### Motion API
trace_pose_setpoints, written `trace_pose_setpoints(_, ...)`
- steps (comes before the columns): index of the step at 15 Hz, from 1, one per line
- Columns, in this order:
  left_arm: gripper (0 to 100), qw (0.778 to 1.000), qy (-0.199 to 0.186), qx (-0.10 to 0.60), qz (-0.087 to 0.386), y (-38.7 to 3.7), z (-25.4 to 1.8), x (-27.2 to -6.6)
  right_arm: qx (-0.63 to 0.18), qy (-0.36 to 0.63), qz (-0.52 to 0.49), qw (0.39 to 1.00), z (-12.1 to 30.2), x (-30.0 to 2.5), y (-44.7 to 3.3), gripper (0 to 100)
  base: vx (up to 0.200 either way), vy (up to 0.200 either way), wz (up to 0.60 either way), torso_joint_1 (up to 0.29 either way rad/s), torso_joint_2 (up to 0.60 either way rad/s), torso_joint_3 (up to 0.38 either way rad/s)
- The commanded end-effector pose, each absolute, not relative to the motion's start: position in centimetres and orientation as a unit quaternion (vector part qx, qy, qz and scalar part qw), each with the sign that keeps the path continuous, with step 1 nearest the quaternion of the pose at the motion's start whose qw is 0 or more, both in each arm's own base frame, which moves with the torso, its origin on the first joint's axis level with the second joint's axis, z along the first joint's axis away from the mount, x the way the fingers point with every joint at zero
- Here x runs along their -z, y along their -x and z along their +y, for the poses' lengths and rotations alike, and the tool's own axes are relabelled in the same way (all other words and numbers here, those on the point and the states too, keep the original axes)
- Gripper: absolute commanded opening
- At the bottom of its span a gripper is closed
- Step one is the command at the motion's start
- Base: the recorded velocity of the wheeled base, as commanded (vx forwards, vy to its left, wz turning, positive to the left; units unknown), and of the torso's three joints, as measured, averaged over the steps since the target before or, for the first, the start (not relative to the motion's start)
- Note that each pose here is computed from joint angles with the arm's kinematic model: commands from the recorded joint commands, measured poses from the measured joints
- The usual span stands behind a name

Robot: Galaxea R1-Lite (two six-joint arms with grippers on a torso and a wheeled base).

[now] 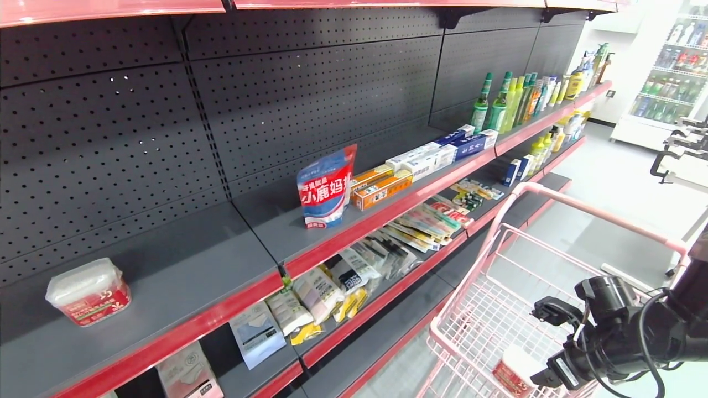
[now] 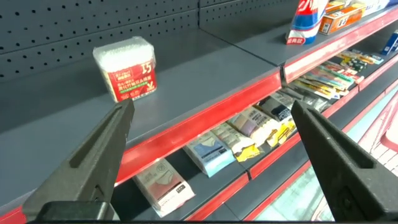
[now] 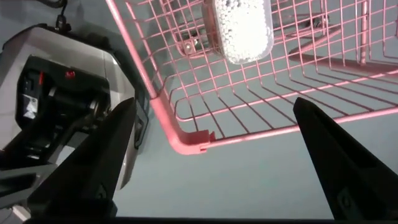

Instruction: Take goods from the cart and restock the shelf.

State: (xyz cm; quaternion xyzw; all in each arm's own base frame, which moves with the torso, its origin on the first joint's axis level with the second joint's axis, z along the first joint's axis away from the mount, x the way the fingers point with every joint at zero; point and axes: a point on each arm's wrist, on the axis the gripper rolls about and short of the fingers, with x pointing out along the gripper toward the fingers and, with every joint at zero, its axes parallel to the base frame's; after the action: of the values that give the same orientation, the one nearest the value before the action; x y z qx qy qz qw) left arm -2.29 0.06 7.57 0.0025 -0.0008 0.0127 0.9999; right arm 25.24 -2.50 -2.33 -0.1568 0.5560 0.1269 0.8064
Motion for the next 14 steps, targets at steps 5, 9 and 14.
trace_pose_setpoints(5,100,1.0,-0.002,-0.014,0.0,2.3,0.1,-7.5,-0.151,0.177,0.552,0.801,-3.1,3.9,-27.1,100,0.0,0.0,0.0,-0.126,0.27,0.15)
trace_pose_setpoints(9,100,1.0,-0.003,-0.014,0.0,2.3,0.1,-7.5,-0.151,0.183,0.545,0.804,-3.2,4.0,-28.0,100,0.0,0.0,0.0,-0.145,0.34,0.184)
trace_pose_setpoints(14,100,1.0,-0.002,-0.014,0.0,2.3,0.1,-7.5,-0.158,0.192,0.542,0.803,-3.2,4.1,-28.2,100,0.0,0.0,0.0,-0.146,0.34,0.192)
